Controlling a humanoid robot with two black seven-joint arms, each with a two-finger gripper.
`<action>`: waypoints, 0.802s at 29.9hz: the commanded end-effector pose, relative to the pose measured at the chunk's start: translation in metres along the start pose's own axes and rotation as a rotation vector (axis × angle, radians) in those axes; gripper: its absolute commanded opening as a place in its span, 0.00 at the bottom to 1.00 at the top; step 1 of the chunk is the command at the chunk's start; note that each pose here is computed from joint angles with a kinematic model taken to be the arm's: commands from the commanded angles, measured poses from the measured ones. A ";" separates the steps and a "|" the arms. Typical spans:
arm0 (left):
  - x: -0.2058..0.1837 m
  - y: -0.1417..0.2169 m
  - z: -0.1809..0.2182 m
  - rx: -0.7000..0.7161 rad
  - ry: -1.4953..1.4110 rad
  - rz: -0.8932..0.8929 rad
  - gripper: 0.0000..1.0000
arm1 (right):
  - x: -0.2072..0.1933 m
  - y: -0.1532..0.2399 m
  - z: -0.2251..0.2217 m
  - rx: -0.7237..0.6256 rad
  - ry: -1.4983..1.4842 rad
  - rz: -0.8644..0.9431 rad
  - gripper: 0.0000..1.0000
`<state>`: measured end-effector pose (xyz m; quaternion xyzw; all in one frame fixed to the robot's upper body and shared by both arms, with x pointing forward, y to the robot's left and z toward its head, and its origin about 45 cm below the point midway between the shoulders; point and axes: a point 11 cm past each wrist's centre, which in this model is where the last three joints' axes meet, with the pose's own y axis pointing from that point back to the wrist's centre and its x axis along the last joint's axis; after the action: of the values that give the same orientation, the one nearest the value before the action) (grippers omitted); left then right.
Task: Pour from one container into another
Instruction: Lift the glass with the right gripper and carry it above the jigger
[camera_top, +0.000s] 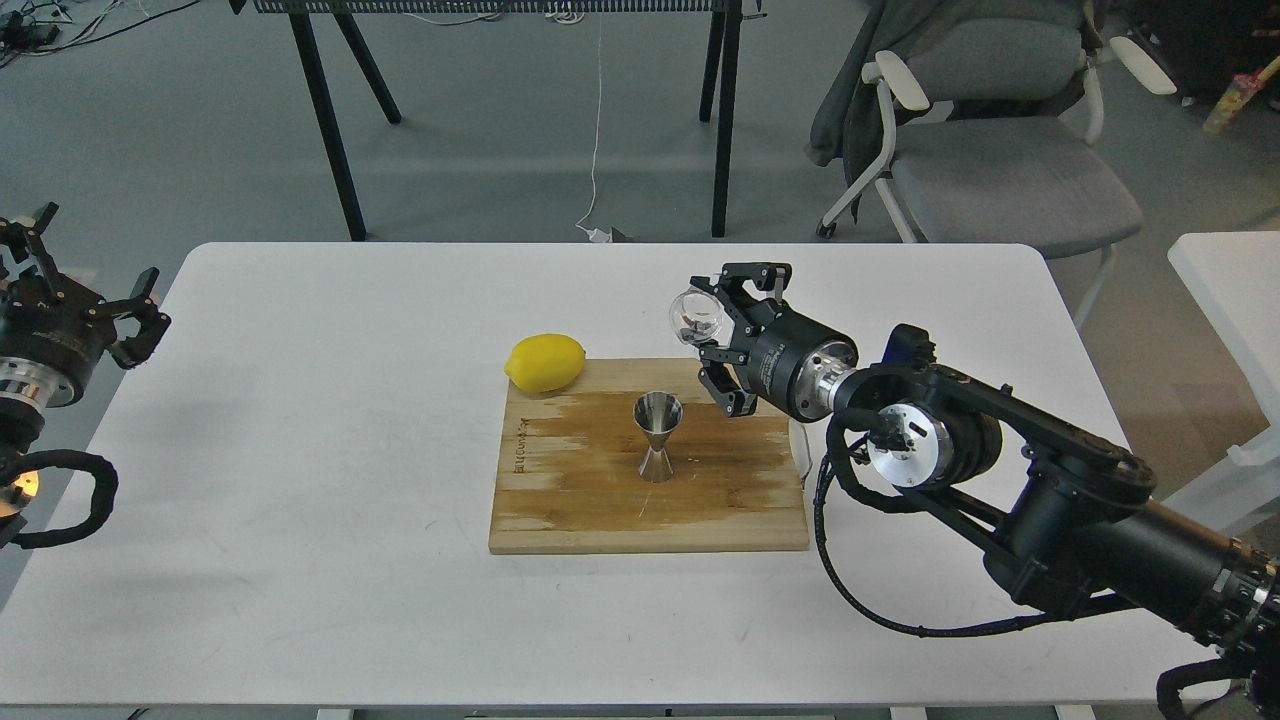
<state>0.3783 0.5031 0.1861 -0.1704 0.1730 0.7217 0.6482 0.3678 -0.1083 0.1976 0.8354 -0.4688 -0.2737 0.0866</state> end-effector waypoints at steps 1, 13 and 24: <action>-0.002 -0.001 -0.004 0.004 0.007 -0.002 1.00 | -0.009 -0.001 0.004 -0.013 0.089 -0.021 0.49; -0.007 -0.002 -0.012 0.013 0.019 -0.010 1.00 | -0.021 -0.002 0.005 -0.014 0.255 -0.052 0.49; -0.006 -0.001 -0.013 0.014 0.019 -0.009 1.00 | -0.024 -0.002 0.006 -0.026 0.390 -0.068 0.49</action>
<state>0.3809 0.4919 0.1788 -0.1738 0.1829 0.7159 0.6510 0.3552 -0.0850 0.2009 0.8850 -0.4138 -0.1324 0.1675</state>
